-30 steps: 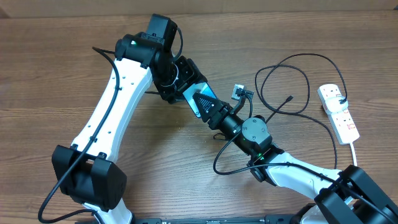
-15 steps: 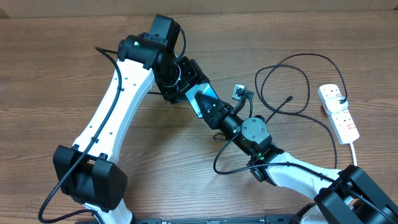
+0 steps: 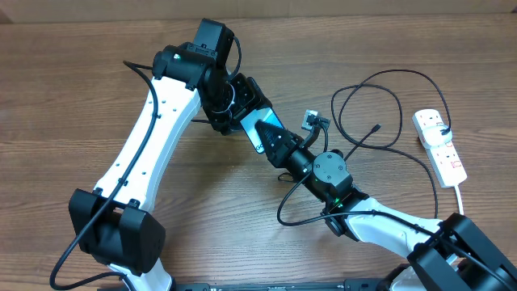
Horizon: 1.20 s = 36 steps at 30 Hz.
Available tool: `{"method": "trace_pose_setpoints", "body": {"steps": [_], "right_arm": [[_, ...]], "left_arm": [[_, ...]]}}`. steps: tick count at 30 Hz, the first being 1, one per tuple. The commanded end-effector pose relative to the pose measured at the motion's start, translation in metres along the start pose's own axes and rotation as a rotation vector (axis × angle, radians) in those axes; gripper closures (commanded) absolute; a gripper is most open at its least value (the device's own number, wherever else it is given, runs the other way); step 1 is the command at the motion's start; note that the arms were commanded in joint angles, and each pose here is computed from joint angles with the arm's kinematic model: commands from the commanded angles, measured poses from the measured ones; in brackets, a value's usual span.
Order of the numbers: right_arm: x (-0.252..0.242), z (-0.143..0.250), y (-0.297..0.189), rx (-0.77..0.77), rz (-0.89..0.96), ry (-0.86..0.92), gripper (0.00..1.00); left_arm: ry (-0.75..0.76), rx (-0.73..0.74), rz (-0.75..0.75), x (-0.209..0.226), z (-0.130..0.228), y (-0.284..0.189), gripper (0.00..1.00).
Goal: Plug charger to phone and switch on socket
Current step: 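Close the right gripper on the phone's bottom edge, then open the left gripper and pull it back from the phone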
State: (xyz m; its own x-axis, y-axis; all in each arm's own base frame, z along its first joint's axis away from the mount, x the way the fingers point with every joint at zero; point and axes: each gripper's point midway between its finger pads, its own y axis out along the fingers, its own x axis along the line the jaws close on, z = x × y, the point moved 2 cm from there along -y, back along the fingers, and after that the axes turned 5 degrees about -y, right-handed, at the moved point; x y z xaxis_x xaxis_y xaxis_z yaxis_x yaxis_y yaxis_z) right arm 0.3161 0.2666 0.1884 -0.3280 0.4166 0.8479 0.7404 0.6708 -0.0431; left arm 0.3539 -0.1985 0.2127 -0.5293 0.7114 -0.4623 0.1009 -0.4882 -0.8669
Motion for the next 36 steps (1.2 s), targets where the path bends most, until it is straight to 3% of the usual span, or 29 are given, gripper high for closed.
{"method": "trace_pose_setpoints", "body": {"steps": [1,9,16,23,29,36], "right_arm": [[0.015,-0.001,0.002,0.010,-0.056,-0.002,0.87],[0.015,-0.001,0.002,0.010,-0.056,-0.002,0.90],[0.011,0.001,0.002,0.019,-0.039,-0.001,0.92],[-0.003,0.010,0.002,0.057,0.021,0.012,0.96],[-0.017,0.019,0.000,0.090,0.095,0.223,0.96],[-0.014,0.031,-0.001,0.157,0.094,0.418,0.96]], "left_arm": [[0.019,0.009,0.034,-0.011,0.005,-0.004,0.45],[0.028,0.002,0.030,-0.010,0.003,-0.004,0.27],[0.037,-0.036,0.019,-0.009,-0.004,-0.005,0.00],[0.157,-0.077,0.065,-0.018,-0.015,-0.009,0.00],[0.179,-0.125,0.068,-0.004,-0.036,-0.040,0.00],[0.159,-0.235,0.019,0.043,-0.060,-0.104,0.00]]}}
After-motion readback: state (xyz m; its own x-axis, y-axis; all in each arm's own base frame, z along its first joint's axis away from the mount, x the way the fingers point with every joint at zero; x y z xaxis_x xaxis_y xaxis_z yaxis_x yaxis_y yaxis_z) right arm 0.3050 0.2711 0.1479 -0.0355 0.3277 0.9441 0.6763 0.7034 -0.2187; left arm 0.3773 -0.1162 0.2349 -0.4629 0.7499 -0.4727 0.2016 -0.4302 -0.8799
